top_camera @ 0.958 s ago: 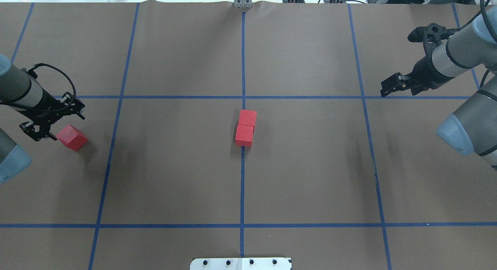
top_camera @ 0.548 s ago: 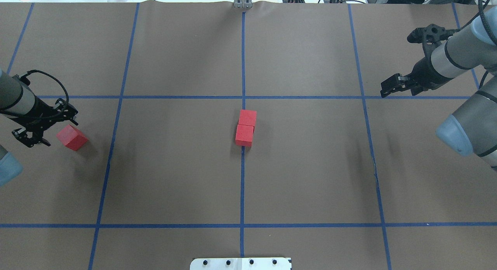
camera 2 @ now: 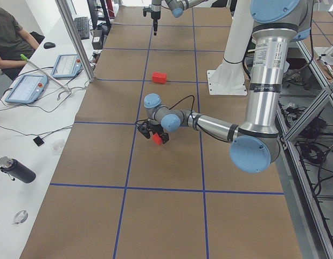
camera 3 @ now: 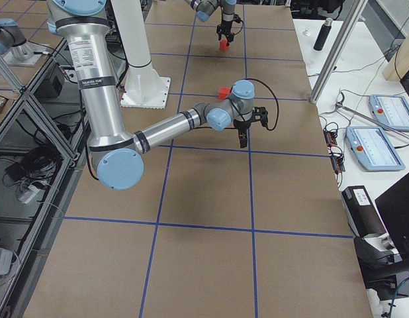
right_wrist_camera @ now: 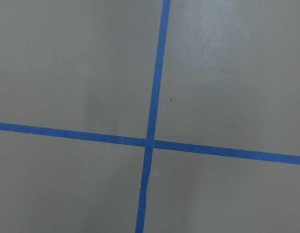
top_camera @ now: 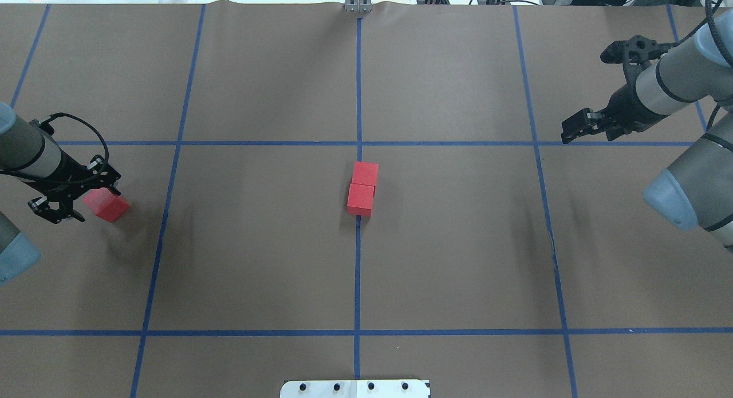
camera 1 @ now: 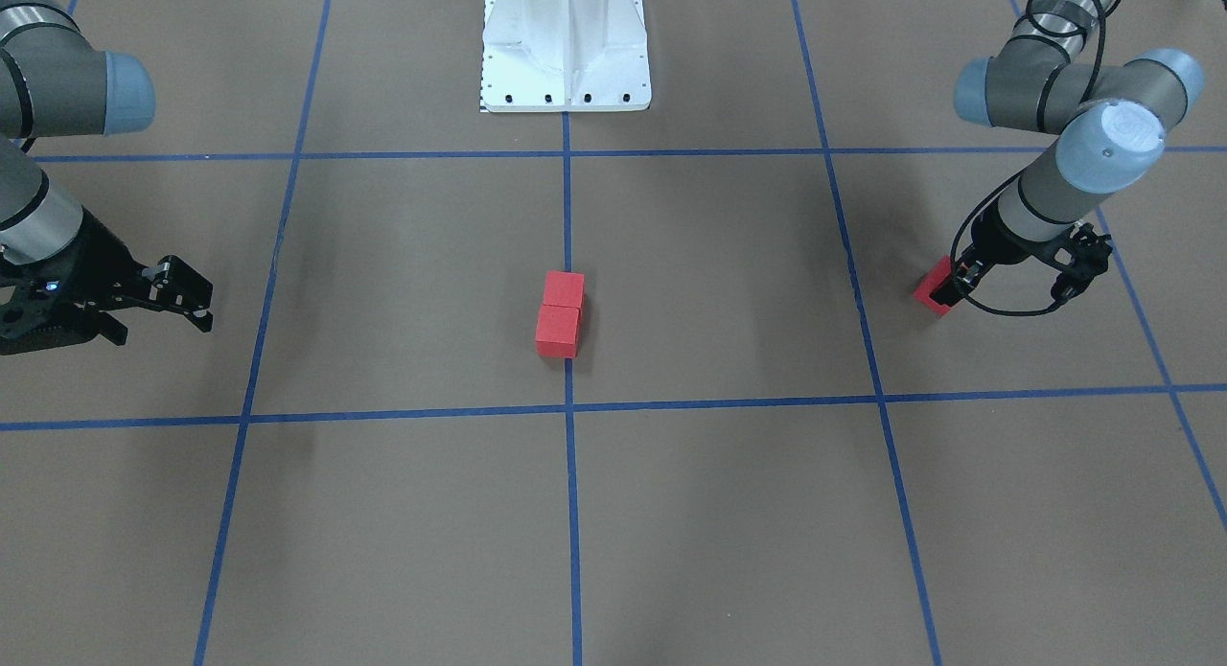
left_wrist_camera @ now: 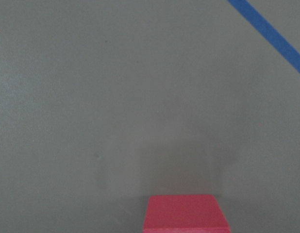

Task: Form red blocks into L shape at center
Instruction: 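Move the left gripper to the remaining red cube and grasp it, then carry the cube with the left gripper beside the center cube, on the left-arm side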

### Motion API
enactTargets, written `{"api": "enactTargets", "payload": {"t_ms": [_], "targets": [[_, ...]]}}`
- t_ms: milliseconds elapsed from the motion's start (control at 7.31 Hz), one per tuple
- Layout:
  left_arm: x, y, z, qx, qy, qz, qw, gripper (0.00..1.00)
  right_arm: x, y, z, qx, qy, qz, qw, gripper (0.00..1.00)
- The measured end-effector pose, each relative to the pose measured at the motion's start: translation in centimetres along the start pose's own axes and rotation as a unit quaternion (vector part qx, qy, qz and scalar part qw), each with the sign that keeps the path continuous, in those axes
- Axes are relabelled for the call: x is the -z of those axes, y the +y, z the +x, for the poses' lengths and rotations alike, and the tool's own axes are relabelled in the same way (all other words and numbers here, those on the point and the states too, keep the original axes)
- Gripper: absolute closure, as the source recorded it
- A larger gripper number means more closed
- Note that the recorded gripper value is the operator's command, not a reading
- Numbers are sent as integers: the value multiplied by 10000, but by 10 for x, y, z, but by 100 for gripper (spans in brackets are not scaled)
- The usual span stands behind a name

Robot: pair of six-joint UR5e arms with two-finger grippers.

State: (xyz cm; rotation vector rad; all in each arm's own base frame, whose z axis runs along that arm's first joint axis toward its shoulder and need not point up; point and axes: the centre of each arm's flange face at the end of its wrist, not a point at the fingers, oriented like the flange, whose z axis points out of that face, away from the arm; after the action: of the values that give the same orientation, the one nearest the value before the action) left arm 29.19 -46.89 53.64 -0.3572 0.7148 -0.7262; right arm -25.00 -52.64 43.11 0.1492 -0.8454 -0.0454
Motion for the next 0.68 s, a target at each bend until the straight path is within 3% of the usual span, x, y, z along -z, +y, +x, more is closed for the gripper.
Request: {"api": "enactTargets", "payload": {"t_ms": [411,684], "targets": [[22,15,51,-158,238,-36,9996,100,-1,0,1,-7,10,-11,10000,1],[76,48,149,14,252,5,9997,100,-2,0,2,-12,15,-16,10000,1]]}}
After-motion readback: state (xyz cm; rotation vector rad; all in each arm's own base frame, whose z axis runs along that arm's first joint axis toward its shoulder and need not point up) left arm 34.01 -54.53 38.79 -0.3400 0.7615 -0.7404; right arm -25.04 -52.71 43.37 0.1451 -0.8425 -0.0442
